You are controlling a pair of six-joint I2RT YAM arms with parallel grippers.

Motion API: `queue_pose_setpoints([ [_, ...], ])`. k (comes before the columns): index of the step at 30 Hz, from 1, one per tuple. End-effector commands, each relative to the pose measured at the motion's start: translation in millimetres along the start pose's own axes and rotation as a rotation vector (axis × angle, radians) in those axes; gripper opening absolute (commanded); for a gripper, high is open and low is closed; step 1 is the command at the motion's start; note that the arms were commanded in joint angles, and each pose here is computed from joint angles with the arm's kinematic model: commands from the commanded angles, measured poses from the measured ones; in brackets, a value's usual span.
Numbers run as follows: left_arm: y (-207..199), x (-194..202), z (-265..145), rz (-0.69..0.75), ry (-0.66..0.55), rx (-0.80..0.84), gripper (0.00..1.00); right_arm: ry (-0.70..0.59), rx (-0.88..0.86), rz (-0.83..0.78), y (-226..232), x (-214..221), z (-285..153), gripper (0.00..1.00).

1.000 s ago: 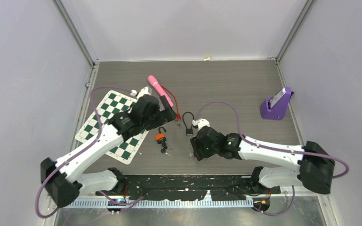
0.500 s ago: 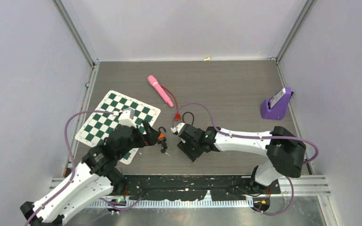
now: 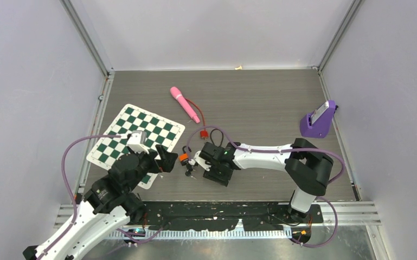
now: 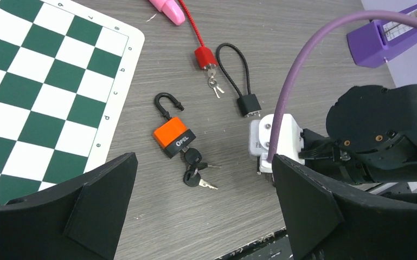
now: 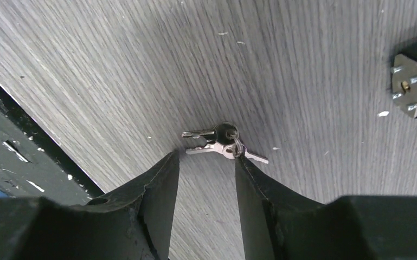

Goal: Unlock with the key

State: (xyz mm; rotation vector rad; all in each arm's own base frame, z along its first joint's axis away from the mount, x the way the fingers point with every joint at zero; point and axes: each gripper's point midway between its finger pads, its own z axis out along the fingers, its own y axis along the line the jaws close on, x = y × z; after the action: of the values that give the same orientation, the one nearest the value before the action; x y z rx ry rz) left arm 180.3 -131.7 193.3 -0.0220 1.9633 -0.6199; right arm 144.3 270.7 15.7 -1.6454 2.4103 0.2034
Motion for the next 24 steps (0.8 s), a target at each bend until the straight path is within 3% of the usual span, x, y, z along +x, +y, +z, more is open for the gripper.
queue_pose_setpoints([
  [1, 0, 0, 6, 0.023, -0.010, 0.002, 1.00, -0.028, -0.005, -0.074, -5, -15, -1, 0.49],
  [16, -11, 23, 19, 0.000, 0.045, 0.074, 1.00, -0.149, 0.024, -0.106, -16, -44, -37, 0.52],
  [24, -11, 22, 17, 0.019, 0.053, 0.075, 0.99, -0.026, -0.054, -0.137, -16, -26, -10, 0.52],
])
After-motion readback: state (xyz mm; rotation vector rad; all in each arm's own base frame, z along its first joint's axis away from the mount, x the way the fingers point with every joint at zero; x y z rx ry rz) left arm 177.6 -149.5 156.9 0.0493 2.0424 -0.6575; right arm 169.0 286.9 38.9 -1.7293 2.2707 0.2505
